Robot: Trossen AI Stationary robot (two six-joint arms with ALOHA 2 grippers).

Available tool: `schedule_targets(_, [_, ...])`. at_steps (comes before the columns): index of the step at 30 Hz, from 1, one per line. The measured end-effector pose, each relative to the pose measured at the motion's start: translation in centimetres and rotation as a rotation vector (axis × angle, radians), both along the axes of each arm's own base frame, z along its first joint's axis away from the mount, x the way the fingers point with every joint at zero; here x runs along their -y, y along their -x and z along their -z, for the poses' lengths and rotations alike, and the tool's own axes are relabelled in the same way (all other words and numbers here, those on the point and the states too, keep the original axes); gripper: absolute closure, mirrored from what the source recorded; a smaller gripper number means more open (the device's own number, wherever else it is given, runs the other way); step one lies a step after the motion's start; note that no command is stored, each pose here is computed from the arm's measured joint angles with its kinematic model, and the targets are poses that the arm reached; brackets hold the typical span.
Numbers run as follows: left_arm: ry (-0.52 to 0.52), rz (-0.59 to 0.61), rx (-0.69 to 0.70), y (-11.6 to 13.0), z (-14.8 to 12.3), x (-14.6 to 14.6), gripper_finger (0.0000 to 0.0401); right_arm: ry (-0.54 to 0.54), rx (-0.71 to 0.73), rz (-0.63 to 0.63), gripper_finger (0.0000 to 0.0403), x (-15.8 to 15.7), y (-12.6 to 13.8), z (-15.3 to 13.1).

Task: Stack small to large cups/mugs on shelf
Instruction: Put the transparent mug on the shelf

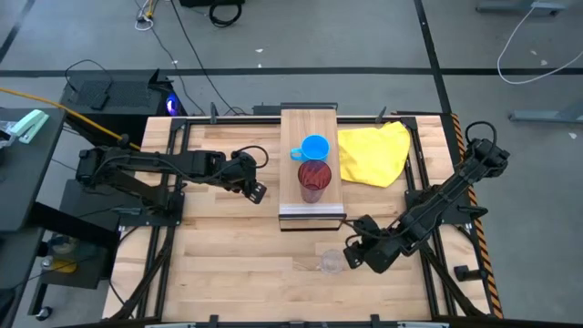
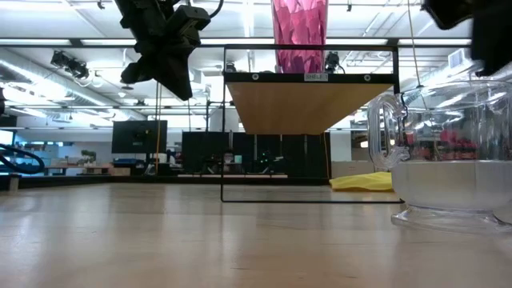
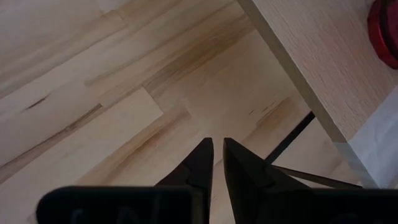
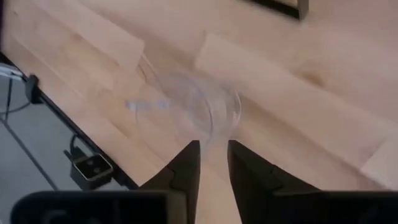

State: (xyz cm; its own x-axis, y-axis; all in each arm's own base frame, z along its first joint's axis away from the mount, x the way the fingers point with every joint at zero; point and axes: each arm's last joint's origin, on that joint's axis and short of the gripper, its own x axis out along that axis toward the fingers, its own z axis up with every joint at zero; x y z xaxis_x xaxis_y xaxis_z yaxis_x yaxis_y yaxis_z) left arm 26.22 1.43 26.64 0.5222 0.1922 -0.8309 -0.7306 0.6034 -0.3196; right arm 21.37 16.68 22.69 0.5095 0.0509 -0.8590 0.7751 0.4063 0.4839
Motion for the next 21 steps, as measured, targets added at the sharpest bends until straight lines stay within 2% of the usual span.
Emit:
schedule_targets(5, [0.000, 0.001, 0.000, 0.0, 0.0, 0.0, 0.0357, -0.005, -0.022, -0.013, 0.0309, -1.3, -0.1, 1.2])
schedule_targets(12, [-0.002, 0.004, -0.001, 0.0, 0.0, 0.0, 0.0354, 0.039, -0.036, -0.027, 0.0309, -1.9, -2.0, 0.9])
schedule_targets(16, [-0.006, 0.010, -0.003, 0.0, 0.0, 0.0, 0.0353, 0.122, -0.101, -0.091, 0.0310, -2.9, -3.0, -0.2])
schedule_targets(21, [-0.013, 0.022, -0.007, 0.0, 0.0, 0.0, 0.0353, 0.217, -0.168, -0.088, 0.0310, -2.6, -2.8, -3.0])
